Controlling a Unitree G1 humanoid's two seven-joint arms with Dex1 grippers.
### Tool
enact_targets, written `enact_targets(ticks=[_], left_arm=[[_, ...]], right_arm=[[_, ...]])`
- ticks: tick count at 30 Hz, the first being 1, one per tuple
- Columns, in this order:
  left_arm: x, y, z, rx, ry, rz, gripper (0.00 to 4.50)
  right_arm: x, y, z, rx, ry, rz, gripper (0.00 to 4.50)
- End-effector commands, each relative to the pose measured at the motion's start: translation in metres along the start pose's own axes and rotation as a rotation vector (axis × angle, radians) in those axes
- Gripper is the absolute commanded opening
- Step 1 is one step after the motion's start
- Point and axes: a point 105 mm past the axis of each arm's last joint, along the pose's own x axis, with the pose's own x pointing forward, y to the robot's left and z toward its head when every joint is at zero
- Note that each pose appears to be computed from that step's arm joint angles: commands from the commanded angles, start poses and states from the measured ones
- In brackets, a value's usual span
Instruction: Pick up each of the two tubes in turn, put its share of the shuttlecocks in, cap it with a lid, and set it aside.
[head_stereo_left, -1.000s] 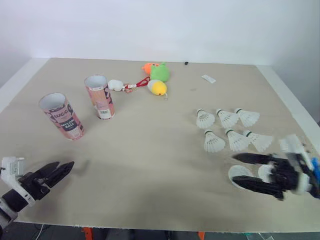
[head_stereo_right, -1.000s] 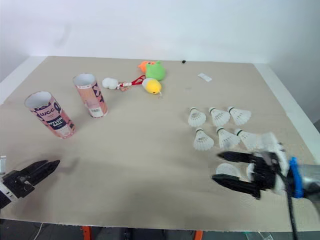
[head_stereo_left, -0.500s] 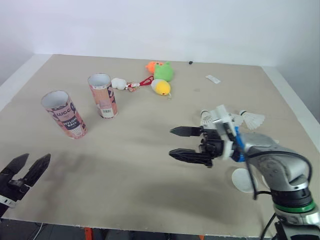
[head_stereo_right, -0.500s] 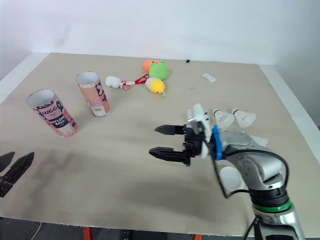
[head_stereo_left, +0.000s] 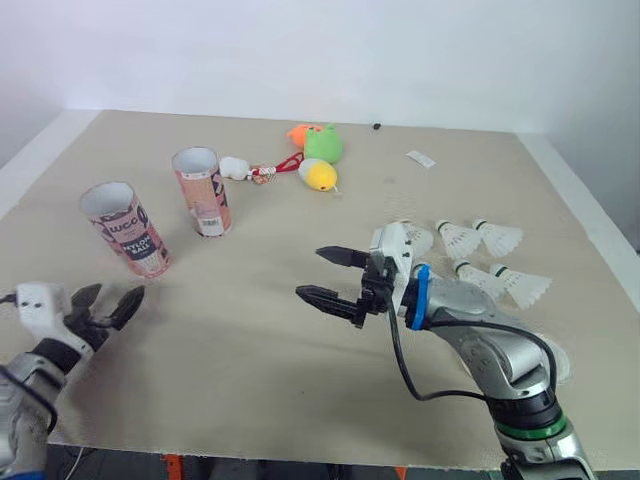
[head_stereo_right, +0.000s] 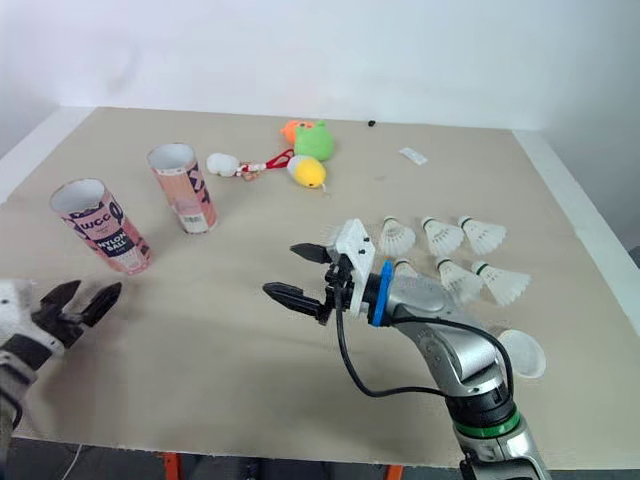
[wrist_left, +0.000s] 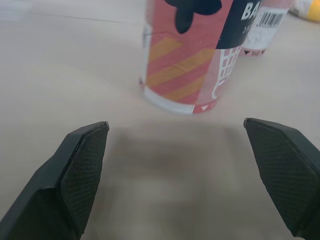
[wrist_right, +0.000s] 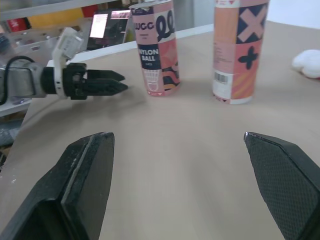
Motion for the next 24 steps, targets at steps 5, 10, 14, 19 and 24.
enact_targets(ticks=[5, 10, 14, 19, 24], left_arm=[[0.047, -0.004, 0.005, 0.118, 0.04, -0.082, 4.5], [0.066, -0.005, 0.008, 0.165, 0.044, -0.108, 4.5], [0.076, -0.005, 0.012, 0.195, 0.042, -0.121, 4.5], [0.089, -0.01, 0.027, 0.257, -0.006, -0.145, 4.5], [0.091, -0.013, 0.036, 0.312, -0.062, -0.143, 4.5]], right_arm=[[-0.019, 0.001, 0.012, -0.085, -0.029, -0.097, 4.43], [-0.03, -0.002, 0.009, -0.093, -0.007, -0.14, 4.43], [-0.036, -0.003, 0.009, -0.096, -0.002, -0.16, 4.43], [-0.037, -0.002, 0.01, -0.094, -0.003, -0.168, 4.43], [-0.038, -0.001, 0.009, -0.09, -0.003, -0.173, 4.43]])
